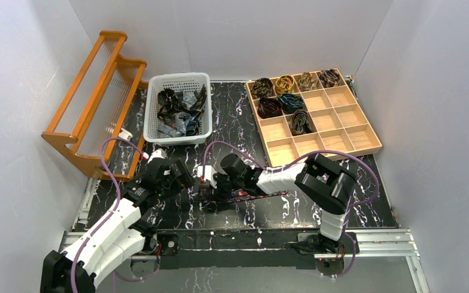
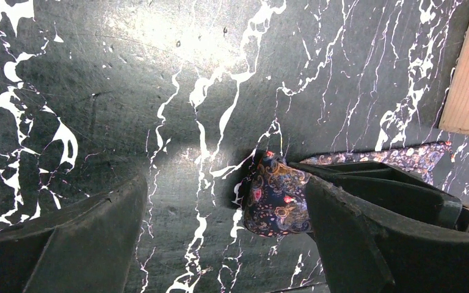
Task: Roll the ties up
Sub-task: Roll the tie at the center of the board.
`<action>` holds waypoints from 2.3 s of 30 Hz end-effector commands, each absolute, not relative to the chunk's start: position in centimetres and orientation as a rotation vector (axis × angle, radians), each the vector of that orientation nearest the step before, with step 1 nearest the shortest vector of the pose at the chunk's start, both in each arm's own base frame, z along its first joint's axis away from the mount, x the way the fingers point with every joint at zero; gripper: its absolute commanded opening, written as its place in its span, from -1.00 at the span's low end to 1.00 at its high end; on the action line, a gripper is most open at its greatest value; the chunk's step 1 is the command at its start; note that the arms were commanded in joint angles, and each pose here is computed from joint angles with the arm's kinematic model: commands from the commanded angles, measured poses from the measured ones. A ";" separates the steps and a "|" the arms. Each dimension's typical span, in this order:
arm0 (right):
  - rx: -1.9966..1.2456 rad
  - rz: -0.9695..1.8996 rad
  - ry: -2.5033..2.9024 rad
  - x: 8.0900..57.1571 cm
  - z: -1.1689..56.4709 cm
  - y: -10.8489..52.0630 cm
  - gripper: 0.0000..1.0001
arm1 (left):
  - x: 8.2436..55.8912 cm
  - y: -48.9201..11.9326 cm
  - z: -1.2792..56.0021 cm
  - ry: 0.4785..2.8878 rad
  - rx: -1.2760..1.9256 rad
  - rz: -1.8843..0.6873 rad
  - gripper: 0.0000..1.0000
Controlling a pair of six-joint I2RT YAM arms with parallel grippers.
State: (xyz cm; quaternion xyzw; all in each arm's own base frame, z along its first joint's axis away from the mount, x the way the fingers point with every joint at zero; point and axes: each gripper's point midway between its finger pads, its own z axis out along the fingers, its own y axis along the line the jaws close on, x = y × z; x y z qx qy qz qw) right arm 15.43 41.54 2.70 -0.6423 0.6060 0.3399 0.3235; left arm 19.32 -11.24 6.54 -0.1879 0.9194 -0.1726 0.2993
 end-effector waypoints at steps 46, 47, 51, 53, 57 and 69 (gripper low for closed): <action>-0.538 1.101 2.315 16.2 11.6 35.9 0.97 | 19.2 -12.8 6.4 2.365 -0.504 -0.638 0.97; -0.462 1.114 2.364 16.0 10.9 35.6 0.97 | 19.2 -12.9 6.4 2.360 -0.505 -0.647 0.97; -0.363 1.188 2.467 15.1 9.7 36.1 0.69 | 18.8 -13.0 6.1 2.362 -0.505 -0.672 0.97; -0.371 1.216 2.493 14.9 9.4 36.7 0.53 | 18.5 -13.4 6.0 2.370 -0.499 -0.703 0.97; -0.335 1.209 2.584 14.7 8.0 37.4 0.24 | 18.1 -13.8 6.0 2.369 -0.484 -0.743 0.97; -0.314 1.185 2.604 15.9 6.9 37.7 0.01 | 17.5 -15.0 5.8 2.357 -0.435 -0.852 0.96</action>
